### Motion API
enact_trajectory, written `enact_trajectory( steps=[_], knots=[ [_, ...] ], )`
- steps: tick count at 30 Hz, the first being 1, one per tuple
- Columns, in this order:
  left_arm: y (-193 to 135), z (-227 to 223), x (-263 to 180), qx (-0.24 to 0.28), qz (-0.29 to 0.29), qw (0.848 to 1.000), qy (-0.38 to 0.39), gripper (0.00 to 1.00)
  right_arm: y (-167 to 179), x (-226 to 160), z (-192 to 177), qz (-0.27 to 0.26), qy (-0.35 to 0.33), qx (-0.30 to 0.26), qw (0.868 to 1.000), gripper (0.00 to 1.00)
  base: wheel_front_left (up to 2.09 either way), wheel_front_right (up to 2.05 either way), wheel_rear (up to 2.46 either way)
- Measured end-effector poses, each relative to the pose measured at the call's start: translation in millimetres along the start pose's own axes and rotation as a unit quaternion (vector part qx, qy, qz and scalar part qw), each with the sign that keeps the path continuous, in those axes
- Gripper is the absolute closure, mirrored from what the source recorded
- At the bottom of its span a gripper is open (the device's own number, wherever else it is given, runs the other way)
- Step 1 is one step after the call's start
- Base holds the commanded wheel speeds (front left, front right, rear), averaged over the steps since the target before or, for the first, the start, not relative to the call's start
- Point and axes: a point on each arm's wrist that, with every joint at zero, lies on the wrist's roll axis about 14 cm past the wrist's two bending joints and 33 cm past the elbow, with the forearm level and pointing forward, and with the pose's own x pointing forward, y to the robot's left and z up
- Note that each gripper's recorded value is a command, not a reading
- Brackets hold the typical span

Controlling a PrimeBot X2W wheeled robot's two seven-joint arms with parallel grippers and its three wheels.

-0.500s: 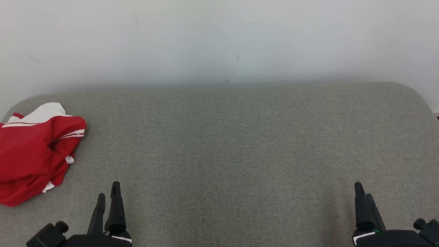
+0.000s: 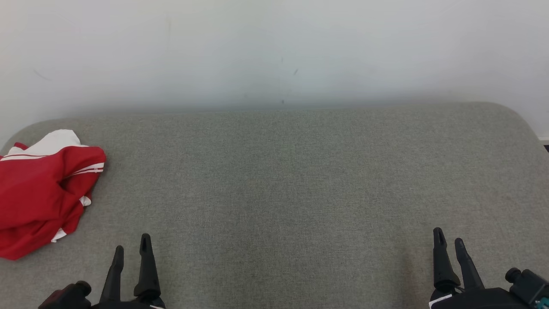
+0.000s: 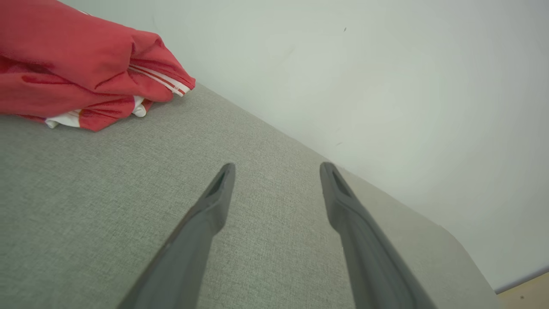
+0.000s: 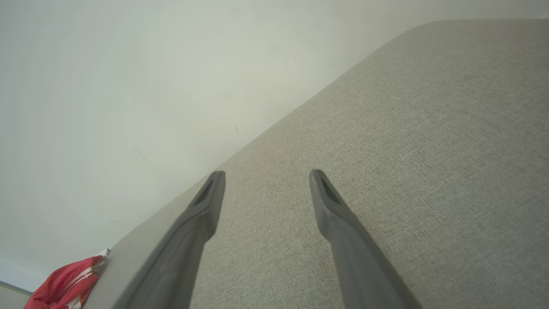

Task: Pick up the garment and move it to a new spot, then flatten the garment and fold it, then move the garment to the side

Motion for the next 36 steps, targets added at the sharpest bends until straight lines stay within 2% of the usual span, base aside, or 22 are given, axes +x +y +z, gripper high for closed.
enact_trajectory(
  steps=[18, 36],
  knots=[
    [-1, 3, -7, 0.121, -0.009, 0.992, -0.013, 0.0, 11, -4, -7, 0.025, 0.0, -0.103, 0.994, 0.0, 0.0, 0.0, 0.0],
    [-18, 14, -10, 0.196, -0.063, 0.978, -0.039, 0.0, 21, -6, -10, 0.05, -0.007, -0.176, 0.983, 0.0, 0.0, 0.0, 0.0]
  ],
)
